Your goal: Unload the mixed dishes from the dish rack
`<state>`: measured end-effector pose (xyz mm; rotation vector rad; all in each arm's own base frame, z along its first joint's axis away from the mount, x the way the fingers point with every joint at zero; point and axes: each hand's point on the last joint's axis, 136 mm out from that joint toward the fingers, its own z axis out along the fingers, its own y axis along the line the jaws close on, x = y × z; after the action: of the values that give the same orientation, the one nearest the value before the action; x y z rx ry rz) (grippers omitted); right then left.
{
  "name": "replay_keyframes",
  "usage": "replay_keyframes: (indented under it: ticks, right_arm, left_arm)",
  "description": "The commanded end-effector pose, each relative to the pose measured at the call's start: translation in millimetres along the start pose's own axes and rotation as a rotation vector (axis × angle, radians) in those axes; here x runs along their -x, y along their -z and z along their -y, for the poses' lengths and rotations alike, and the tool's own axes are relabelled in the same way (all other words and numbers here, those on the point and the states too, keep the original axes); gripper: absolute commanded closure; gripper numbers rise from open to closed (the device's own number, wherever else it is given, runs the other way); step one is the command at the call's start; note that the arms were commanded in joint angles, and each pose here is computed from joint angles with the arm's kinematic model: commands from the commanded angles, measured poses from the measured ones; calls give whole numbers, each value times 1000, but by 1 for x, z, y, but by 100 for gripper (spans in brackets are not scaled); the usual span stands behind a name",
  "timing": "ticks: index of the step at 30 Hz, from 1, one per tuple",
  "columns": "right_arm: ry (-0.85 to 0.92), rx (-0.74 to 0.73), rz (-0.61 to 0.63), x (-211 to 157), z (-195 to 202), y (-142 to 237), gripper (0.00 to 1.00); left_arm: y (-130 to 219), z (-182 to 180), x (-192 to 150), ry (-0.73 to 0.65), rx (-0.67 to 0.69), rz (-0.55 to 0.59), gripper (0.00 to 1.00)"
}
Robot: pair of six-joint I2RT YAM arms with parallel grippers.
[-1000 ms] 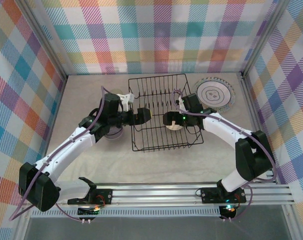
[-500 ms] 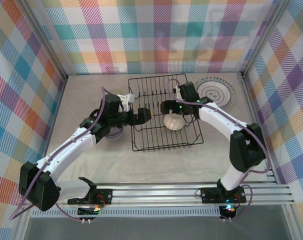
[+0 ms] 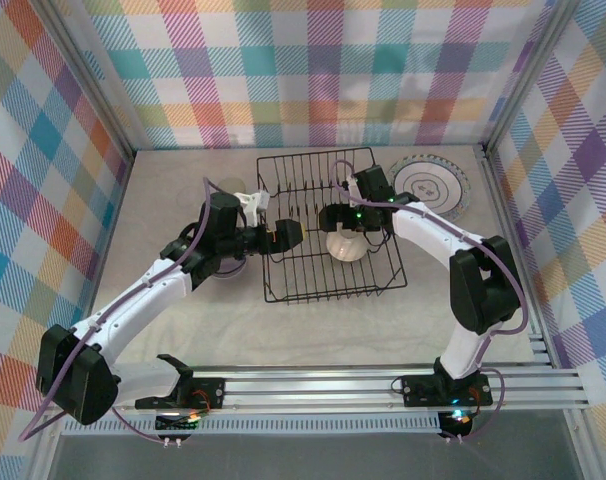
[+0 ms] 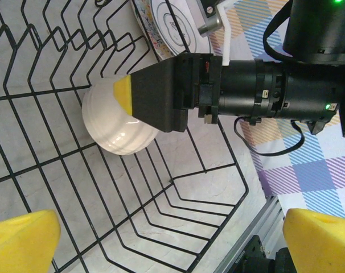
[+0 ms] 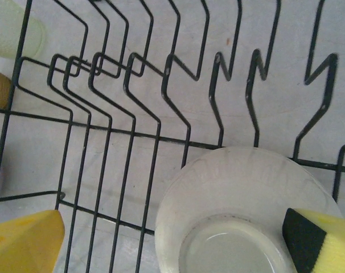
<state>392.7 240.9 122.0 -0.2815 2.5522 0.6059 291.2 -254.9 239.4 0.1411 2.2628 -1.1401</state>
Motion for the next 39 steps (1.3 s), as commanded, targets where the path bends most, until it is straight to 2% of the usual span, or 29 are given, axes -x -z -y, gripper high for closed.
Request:
replay_keyframes:
  ticks: [1, 10, 17, 21, 28, 30, 33, 39]
  right_arm:
    - [-16, 67, -45, -19, -8, -2, 1]
    - [-23, 121, -39, -37, -20, 15, 1]
    - [-46, 34, 42, -20, -13, 49, 1]
    - [-123, 15, 34, -31, 2, 61, 1]
    - [-217, 72, -20, -57, 5, 63, 1]
    - [-238, 74, -37, -66, 7, 61, 0]
    - [-259, 85, -61, -78, 9, 55, 3]
    - [-297, 82, -108, -93, 13, 42, 8]
  left_arm:
    - [-5, 6, -1, -3, -41, -7, 0]
    - [-8, 1, -2, 4, -32, -11, 0]
    - [-18, 4, -1, 9, -49, -45, 0]
    - [-25, 6, 1, 4, -56, -69, 0]
    - [-55, -3, 4, 0, -24, -137, 0]
    - [-65, -14, 4, -7, 29, -169, 0]
    - [-77, -28, -2, -9, 89, -233, 1]
    - [-94, -43, -8, -1, 118, -276, 2]
